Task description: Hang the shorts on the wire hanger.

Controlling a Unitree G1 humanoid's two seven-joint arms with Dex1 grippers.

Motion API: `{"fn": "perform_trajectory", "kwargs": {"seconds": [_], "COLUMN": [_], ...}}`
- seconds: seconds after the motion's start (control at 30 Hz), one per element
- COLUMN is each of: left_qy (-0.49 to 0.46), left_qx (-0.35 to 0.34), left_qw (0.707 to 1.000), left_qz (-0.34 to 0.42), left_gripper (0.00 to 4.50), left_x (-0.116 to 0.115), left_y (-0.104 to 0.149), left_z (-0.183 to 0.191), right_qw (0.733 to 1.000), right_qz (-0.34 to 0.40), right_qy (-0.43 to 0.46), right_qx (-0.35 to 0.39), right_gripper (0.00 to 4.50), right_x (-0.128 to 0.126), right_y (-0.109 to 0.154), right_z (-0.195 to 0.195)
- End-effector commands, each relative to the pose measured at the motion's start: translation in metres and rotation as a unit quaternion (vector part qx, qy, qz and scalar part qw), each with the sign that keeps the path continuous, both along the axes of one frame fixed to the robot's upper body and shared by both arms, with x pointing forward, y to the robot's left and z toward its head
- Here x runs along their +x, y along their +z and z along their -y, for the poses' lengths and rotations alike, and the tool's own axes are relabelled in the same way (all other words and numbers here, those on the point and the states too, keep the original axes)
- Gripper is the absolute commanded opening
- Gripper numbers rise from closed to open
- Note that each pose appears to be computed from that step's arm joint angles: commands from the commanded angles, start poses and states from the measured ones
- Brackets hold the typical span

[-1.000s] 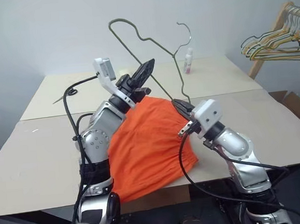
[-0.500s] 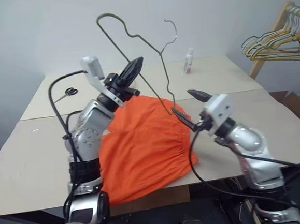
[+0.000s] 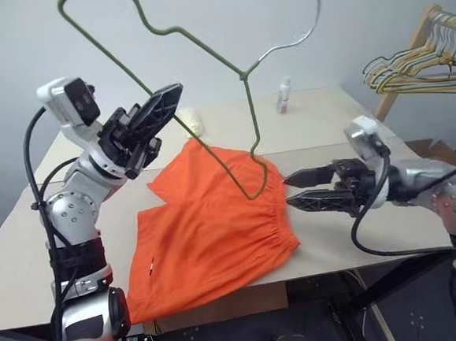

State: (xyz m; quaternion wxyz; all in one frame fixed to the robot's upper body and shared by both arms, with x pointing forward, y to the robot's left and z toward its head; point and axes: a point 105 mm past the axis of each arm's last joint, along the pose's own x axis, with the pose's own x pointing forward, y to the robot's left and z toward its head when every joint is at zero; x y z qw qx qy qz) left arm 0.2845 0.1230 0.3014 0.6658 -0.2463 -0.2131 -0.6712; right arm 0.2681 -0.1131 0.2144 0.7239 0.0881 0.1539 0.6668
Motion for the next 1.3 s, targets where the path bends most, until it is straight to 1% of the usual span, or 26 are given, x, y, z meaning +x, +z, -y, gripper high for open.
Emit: {"fn": "perform_trajectory", "kwargs": {"seconds": [0.03, 0.17, 0.47, 0.57, 0.63, 0.67, 0.73, 0.87, 0.93, 1.0, 1.03, 1.1, 1.17, 1.2, 1.23, 1.27, 1.3], "left_qy": [-0.006, 0.018, 0.008, 0.011, 0.011, 0.011, 0.011, 0.013, 0.010, 0.033, 0.043, 0.064, 0.086, 0.099, 0.104, 0.110, 0.115], "left_qx": [-0.010, -0.005, -0.015, -0.016, -0.016, -0.013, -0.010, -0.010, 0.005, 0.028, 0.040, 0.094, 0.187, 0.251, 0.300, 0.343, 0.373], "left_qw": [0.999, 0.999, 0.999, 0.999, 1.000, 1.000, 1.000, 1.000, 1.000, 0.999, 0.998, 0.993, 0.977, 0.962, 0.947, 0.932, 0.920], "left_qz": [0.029, 0.027, 0.028, 0.025, 0.023, 0.023, 0.021, 0.015, 0.006, -0.015, -0.026, -0.039, -0.049, -0.045, -0.040, -0.033, -0.026], "left_gripper": [0.00, 0.00, 0.00, 0.00, 0.00, 0.00, 0.00, 0.00, 0.00, 0.53, 0.73, 1.38, 2.12, 2.38, 2.68, 3.06, 3.32], "left_x": [-0.005, -0.001, -0.003, -0.002, -0.001, -0.001, 0.000, 0.003, 0.005, 0.014, 0.019, 0.024, 0.029, 0.030, 0.030, 0.029, 0.028], "left_y": [0.009, 0.006, 0.006, 0.006, 0.006, 0.004, 0.002, 0.001, -0.005, -0.014, -0.020, -0.038, -0.068, -0.088, -0.105, -0.121, -0.132], "left_z": [0.004, 0.009, 0.005, 0.004, 0.004, 0.005, 0.005, 0.006, 0.006, 0.010, 0.013, 0.022, 0.032, 0.036, 0.035, 0.033, 0.031], "right_qw": [1.000, 1.000, 0.999, 0.999, 0.999, 0.999, 0.999, 0.999, 0.999, 0.998, 0.998, 0.997, 0.997, 0.996, 0.996, 0.995, 0.994], "right_qz": [-0.003, 0.007, 0.007, 0.006, 0.006, 0.006, 0.007, 0.006, 0.009, 0.012, 0.013, 0.015, 0.010, 0.006, -0.001, -0.012, -0.023], "right_qy": [0.017, 0.025, 0.021, 0.015, 0.012, 0.011, 0.010, 0.011, 0.013, 0.013, 0.013, 0.006, -0.018, -0.035, -0.053, -0.073, -0.091], "right_qx": [0.005, 0.014, 0.033, 0.037, 0.039, 0.039, 0.039, 0.041, 0.045, 0.052, 0.058, 0.069, 0.078, 0.077, 0.075, 0.069, 0.061], "right_gripper": [4.38, 4.38, 4.38, 3.79, 3.14, 2.70, 2.06, 0.64, 0.01, 0.00, 0.00, 0.00, 0.00, 0.00, 0.00, 0.00, 0.00], "right_x": [0.002, 0.003, 0.006, 0.008, 0.008, 0.008, 0.008, 0.007, 0.005, 0.003, 0.001, -0.001, -0.001, -0.001, -0.001, -0.003, -0.005], "right_y": [0.008, 0.011, 0.013, 0.014, 0.014, 0.014, 0.013, 0.013, 0.013, 0.015, 0.017, 0.021, 0.022, 0.021, 0.019, 0.015, 0.010], "right_z": [-0.015, -0.029, -0.039, -0.039, -0.039, -0.039, -0.038, -0.038, -0.037, -0.036, -0.035, -0.032, -0.026, -0.019, -0.012, -0.004, 0.004]}}
